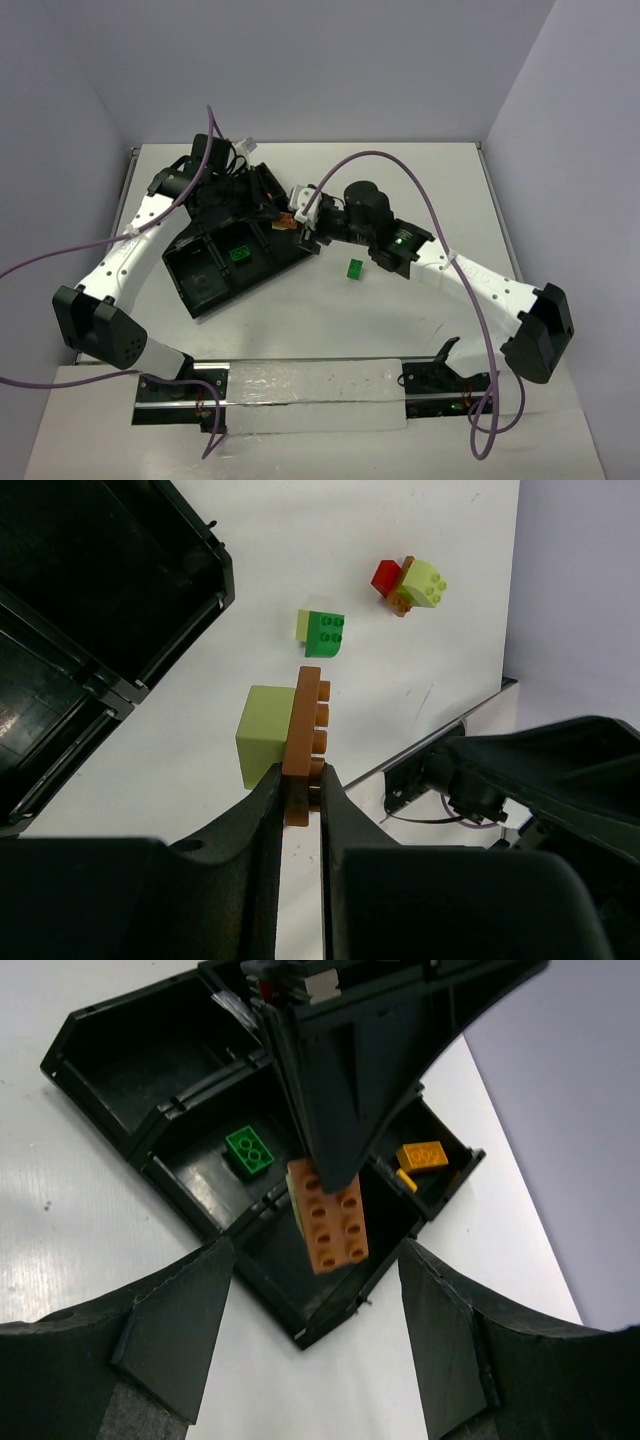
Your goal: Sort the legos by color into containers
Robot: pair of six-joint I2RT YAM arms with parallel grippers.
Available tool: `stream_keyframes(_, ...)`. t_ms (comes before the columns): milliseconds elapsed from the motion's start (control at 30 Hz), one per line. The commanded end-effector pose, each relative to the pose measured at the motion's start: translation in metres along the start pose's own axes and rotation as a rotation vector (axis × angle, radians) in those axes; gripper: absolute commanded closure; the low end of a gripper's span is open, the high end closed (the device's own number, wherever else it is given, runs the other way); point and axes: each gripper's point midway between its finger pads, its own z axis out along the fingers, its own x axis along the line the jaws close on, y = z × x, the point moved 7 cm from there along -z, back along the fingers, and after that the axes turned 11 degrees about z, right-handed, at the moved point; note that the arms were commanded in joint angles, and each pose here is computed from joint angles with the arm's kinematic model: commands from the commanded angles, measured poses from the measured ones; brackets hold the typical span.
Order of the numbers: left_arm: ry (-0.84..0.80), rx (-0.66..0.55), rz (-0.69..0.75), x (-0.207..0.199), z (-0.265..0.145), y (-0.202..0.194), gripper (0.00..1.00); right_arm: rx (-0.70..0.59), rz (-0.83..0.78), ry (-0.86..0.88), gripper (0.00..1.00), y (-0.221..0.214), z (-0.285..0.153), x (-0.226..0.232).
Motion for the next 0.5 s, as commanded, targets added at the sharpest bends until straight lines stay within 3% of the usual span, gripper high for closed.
stream_keyframes(0, -0.055, -0.064, 0.058, -0.017, -0.025, 0.006, 1.0, -0.096, -0.082, 0.054, 0.27, 0.025, 0.021, -0.005)
stream_keyframes(467, -0.056, -0.077, 0.086, -0.02, -0.033, 0.004, 1.0, -0.033, -0.057, 0.113, 0.28, 0.005, 0.044, -0.004)
